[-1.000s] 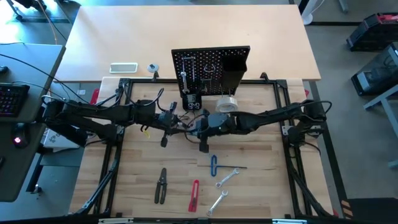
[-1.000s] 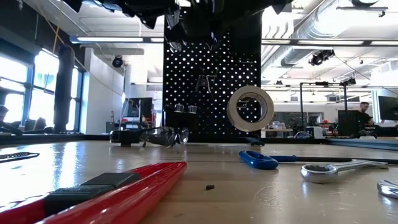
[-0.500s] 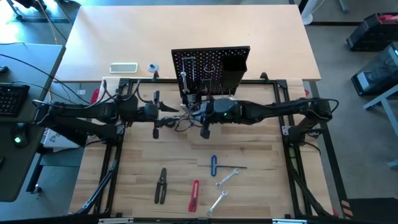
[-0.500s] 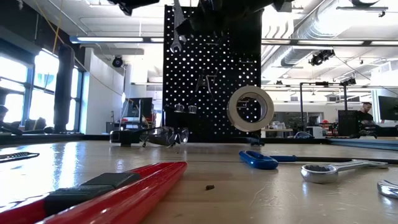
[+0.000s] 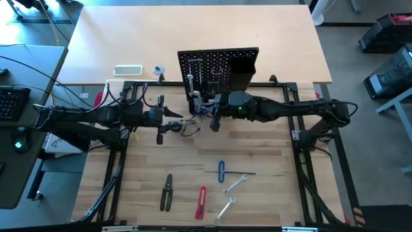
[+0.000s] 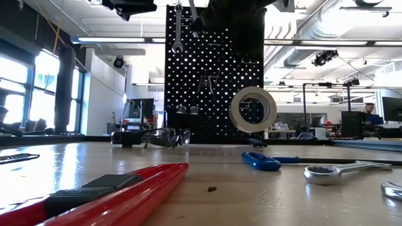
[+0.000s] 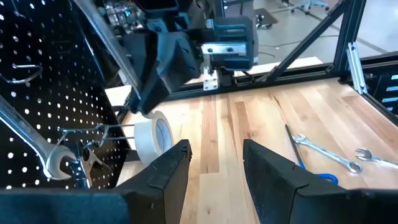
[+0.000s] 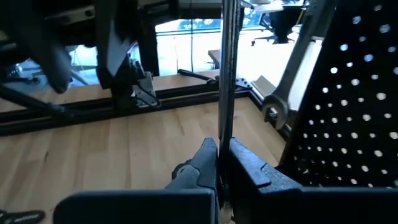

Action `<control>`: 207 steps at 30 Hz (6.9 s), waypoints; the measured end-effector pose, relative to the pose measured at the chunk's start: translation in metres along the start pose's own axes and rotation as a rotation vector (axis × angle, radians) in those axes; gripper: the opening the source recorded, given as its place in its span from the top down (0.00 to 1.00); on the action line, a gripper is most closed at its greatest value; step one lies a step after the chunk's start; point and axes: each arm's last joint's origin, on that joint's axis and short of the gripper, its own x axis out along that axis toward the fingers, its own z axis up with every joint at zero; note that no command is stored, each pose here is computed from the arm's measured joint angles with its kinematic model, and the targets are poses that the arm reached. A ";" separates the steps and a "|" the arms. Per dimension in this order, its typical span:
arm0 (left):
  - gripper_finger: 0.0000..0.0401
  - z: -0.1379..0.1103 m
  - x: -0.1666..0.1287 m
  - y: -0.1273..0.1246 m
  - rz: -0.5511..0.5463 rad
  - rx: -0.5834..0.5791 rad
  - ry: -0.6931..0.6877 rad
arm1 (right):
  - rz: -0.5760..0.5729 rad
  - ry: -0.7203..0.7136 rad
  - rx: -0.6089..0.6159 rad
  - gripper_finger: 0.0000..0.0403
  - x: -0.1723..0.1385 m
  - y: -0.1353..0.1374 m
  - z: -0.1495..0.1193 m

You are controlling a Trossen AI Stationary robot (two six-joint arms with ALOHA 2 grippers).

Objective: Hang tools onto peg board
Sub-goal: Hang the top left wrench on the pegboard

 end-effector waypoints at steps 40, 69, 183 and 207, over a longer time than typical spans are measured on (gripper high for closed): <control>0.64 -0.005 0.002 -0.002 -0.011 -0.013 0.052 | -0.058 0.008 0.053 0.98 -0.005 -0.008 0.002; 0.64 0.011 0.063 -0.018 -0.029 -0.033 -0.274 | 0.054 -0.041 -0.083 0.98 -0.030 0.055 0.008; 1.00 -0.009 0.097 0.067 0.174 -0.218 -0.182 | 0.081 0.190 -0.216 0.57 -0.047 0.087 -0.021; 1.00 -0.004 0.116 0.076 0.186 -0.270 -0.134 | 0.084 0.170 -0.225 0.57 -0.046 0.087 -0.019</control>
